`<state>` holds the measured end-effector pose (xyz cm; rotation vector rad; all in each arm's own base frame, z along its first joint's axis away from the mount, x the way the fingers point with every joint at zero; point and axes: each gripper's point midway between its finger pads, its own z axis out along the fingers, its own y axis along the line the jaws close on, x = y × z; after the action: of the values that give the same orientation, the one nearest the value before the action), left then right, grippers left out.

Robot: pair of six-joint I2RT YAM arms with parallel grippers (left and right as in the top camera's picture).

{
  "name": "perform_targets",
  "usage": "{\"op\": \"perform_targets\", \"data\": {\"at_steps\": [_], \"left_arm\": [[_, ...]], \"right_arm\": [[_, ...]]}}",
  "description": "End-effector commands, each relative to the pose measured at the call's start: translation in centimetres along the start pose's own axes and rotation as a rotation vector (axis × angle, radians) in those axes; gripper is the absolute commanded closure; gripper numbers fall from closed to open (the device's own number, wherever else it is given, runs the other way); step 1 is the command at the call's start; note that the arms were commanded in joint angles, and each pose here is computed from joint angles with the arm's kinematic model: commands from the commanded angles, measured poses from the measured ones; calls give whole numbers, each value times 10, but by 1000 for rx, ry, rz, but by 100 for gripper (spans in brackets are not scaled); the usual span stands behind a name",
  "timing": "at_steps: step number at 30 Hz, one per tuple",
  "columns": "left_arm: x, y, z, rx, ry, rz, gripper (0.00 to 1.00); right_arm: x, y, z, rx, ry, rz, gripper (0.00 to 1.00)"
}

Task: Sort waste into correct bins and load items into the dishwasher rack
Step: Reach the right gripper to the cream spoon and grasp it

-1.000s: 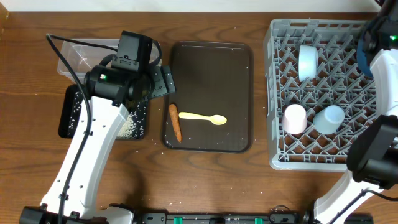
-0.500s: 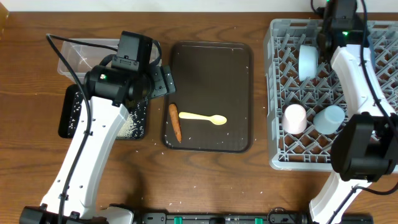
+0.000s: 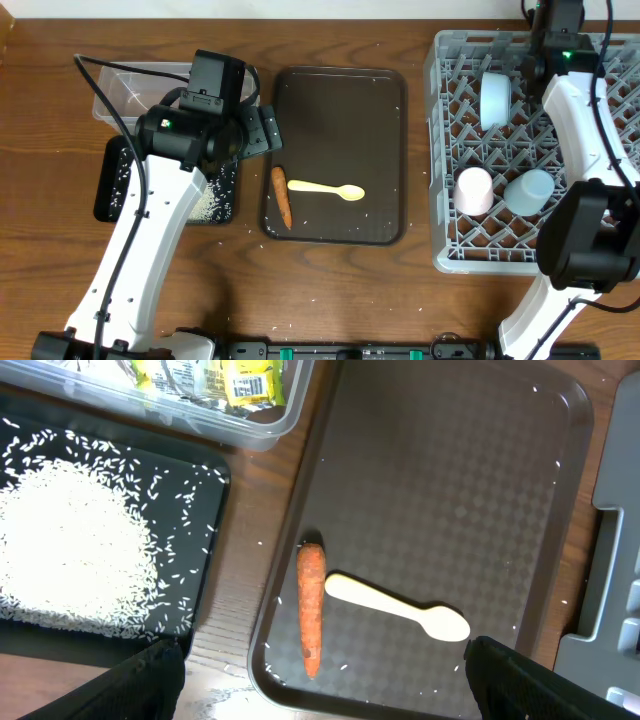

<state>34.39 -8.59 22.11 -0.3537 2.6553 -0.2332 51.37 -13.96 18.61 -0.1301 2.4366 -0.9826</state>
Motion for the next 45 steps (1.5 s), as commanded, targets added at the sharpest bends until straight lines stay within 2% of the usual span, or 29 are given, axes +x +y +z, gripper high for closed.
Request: {"op": "perform_targets", "data": {"at_steps": [1, 7, 11, 13, 14, 19, 22, 25, 29, 32, 33, 35, 39, 42, 45], "left_arm": [[-3, 2, 0, -12, -7, -2, 8], [-3, 2, 0, -12, -7, -2, 8], [-3, 2, 0, -12, -7, -2, 8], [-3, 2, 0, -12, -7, -2, 8], [-3, 2, 0, -12, -7, -2, 8], [-3, 2, 0, -12, -7, -2, 8], [-3, 2, 0, -12, -7, -2, 8], [-3, 2, 0, -12, -7, -2, 8], [-3, 2, 0, -12, -8, -2, 8], [-3, 2, 0, -12, -7, -2, 8], [-3, 2, 0, -12, -8, -2, 8], [-3, 2, 0, -12, -8, -2, 8], [-5, 2, 0, -9, -14, -2, 8], [-7, 6, 0, -26, -22, -7, 8], [-10, 14, 0, -51, -33, -20, 8]], "right_arm": [[-21, -8, -31, -100, -118, 115, 39], [-61, -22, -115, -339, -385, 233, 25], [-70, -37, -169, -443, -514, 288, 17], [-70, -41, -191, -493, -553, 306, 9], [-69, -42, -200, -518, -565, 314, 1], [-61, -31, -241, -726, -573, 414, 1], [-54, -12, -263, -908, -536, 455, 1], [-48, 12, -284, -1085, -519, 409, 1], [-38, 46, -294, -1188, -429, 363, 1], [-31, 81, -304, -1259, -331, 330, 8], [-29, 94, -307, -1278, -303, 316, 13], [-23, 120, -306, -1279, -213, 320, 19], [-5, 173, -286, -1184, 9, 364, 20], [13, 220, -278, -1182, 130, 310, 27], [35, 260, -263, -1150, 245, 272, 28]]}}
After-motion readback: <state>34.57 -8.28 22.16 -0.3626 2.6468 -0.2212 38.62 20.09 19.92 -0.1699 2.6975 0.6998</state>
